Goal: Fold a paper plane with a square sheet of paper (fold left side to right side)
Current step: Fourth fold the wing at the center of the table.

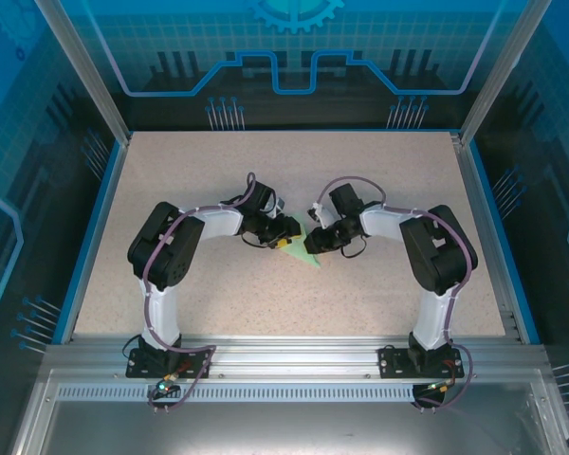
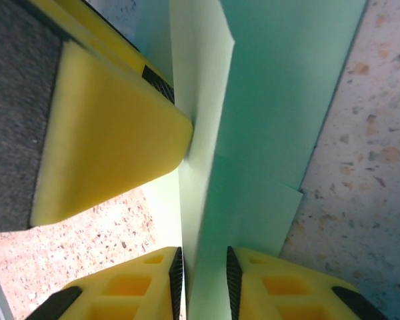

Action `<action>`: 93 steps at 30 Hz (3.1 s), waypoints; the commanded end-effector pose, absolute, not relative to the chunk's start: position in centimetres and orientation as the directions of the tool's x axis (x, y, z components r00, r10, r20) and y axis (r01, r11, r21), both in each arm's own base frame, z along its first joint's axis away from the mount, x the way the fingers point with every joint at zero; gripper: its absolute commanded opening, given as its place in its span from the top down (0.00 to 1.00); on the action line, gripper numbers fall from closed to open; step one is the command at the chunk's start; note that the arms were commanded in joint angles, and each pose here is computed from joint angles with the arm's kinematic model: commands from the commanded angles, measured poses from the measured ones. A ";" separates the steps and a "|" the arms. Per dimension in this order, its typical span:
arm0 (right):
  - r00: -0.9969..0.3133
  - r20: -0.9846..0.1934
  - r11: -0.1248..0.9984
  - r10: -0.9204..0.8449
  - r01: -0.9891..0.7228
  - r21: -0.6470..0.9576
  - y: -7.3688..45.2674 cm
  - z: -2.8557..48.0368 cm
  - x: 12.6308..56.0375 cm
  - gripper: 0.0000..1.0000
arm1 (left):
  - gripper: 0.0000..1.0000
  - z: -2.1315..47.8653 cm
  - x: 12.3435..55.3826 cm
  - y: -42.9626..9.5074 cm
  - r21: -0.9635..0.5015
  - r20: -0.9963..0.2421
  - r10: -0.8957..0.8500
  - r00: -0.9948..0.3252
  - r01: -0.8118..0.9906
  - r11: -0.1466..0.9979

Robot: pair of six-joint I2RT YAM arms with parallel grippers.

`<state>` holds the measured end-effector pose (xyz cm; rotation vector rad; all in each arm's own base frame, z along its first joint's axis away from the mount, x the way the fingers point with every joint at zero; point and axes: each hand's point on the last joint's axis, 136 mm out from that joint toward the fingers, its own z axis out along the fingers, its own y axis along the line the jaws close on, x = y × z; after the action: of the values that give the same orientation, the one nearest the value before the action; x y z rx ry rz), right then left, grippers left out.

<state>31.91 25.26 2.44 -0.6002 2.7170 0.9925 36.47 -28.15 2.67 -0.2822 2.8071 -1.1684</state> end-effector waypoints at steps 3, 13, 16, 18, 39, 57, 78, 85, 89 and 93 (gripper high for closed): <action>-0.894 -0.366 0.645 -0.260 -0.442 0.623 25.3 5.9 33.3 0.66 | 0.55 0.8 35.9 -27.5 -0.658 0.021 -0.210 -0.977 -0.172 0.734; -0.923 -0.338 0.615 -0.185 -0.377 0.692 24.6 6.4 35.0 0.65 | 0.54 1.0 35.9 -27.4 -0.658 0.017 -0.210 -0.978 -0.169 0.734; -0.929 -0.322 0.592 -0.183 -0.366 0.718 25.1 6.3 35.2 0.65 | 0.54 1.0 36.0 -27.4 -0.658 0.018 -0.212 -0.977 -0.171 0.733; -0.934 -0.306 0.585 -0.182 -0.353 0.731 25.3 6.0 35.3 0.65 | 0.54 1.0 35.9 -27.4 -0.658 0.019 -0.211 -0.977 -0.171 0.733; -0.947 -0.249 0.587 -0.205 -0.322 0.743 26.1 4.0 35.4 0.97 | 0.54 0.9 35.8 -27.4 -0.658 0.022 -0.206 -0.978 -0.169 0.734; -0.952 -0.228 0.646 -0.207 -0.307 0.699 25.5 2.2 36.3 1.00 | 0.54 0.9 35.7 -27.4 -0.657 0.027 -0.203 -0.979 -0.170 0.734; -0.959 -0.193 0.671 -0.210 -0.285 0.685 24.8 0.7 35.3 1.00 | 0.67 0.5 35.5 -27.1 -0.644 0.032 -0.208 -0.978 -0.180 0.743; -0.959 -0.192 0.672 -0.209 -0.284 0.684 24.7 0.7 34.9 1.00 | 0.68 0.5 35.5 -27.0 -0.641 0.034 -0.210 -0.977 -0.182 0.746; -0.958 -0.194 0.673 -0.210 -0.285 0.682 24.7 0.7 34.8 1.00 | 0.68 0.6 35.5 -27.1 -0.642 0.033 -0.208 -0.978 -0.180 0.745; -0.960 -0.185 0.684 -0.211 -0.281 0.674 24.5 0.5 34.8 1.00 | 0.68 0.6 35.5 -27.1 -0.641 0.033 -0.209 -0.977 -0.181 0.746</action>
<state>35.81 24.94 1.36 -0.4055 2.7492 1.1693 36.33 -27.69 2.14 -0.3022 2.8308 -1.1171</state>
